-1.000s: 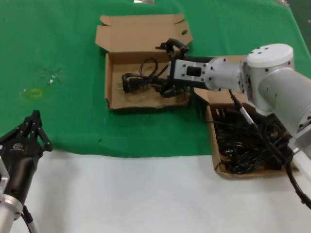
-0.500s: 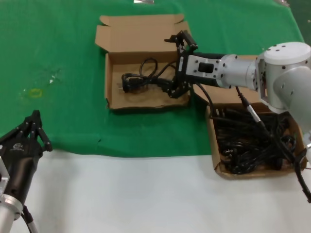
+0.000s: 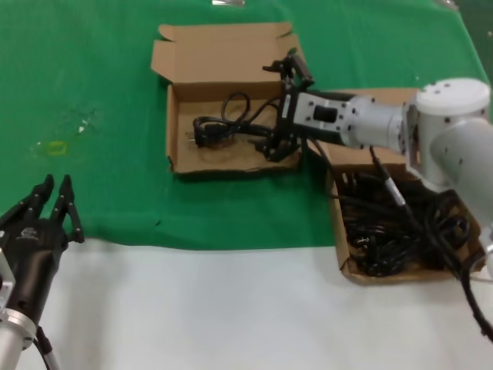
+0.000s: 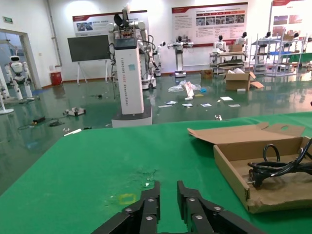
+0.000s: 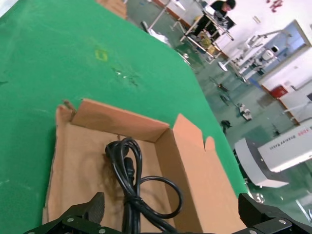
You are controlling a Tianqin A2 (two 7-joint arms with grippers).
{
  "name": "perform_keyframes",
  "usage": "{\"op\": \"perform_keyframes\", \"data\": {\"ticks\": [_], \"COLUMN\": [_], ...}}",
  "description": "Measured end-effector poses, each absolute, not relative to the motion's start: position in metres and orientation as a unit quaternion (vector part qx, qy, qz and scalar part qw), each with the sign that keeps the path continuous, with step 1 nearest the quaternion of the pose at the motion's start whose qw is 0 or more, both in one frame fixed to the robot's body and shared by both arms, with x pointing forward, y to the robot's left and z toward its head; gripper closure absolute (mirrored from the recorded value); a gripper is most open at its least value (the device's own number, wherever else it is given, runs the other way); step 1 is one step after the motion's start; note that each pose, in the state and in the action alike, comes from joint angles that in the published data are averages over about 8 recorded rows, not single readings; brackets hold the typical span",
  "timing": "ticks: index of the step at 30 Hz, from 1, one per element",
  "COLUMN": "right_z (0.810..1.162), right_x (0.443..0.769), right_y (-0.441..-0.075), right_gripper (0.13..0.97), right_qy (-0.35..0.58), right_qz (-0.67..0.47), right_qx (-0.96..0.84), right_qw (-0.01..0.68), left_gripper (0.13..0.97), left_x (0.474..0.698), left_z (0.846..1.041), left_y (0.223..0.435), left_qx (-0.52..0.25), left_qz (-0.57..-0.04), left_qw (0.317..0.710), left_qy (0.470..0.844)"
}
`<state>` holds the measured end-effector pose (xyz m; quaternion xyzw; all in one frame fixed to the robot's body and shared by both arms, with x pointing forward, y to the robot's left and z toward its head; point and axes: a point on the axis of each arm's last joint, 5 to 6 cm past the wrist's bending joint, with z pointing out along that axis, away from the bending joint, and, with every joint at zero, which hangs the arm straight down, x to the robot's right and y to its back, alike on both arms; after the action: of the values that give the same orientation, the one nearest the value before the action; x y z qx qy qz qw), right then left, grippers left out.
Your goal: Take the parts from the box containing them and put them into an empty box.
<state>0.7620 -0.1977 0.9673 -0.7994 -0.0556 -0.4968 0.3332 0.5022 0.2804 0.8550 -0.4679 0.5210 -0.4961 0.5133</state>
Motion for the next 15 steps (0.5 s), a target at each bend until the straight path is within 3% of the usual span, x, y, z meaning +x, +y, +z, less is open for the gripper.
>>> {"op": "perform_keyframes", "data": {"ticks": [10,15], "right_z": [0.932,0.914], "right_x": [0.746,0.735], "right_y": [-0.194,-0.194], "right_gripper": [0.13,0.13], "right_qy": [0.014,0.054], "right_qz": [-0.491,-0.489], "right_qx": [-0.789,-0.78], "right_qw": [0.37,0.388], "left_gripper": [0.818,0.709], "left_x": [0.502,0.502], "left_z": [0.855,0.855], "left_y": [0.28,0.28], "left_qx": [-0.468,-0.468], "left_qz": [-0.496,-0.496], "left_qw": [0.513,0.513], "left_qy": [0.521,0.521]}}
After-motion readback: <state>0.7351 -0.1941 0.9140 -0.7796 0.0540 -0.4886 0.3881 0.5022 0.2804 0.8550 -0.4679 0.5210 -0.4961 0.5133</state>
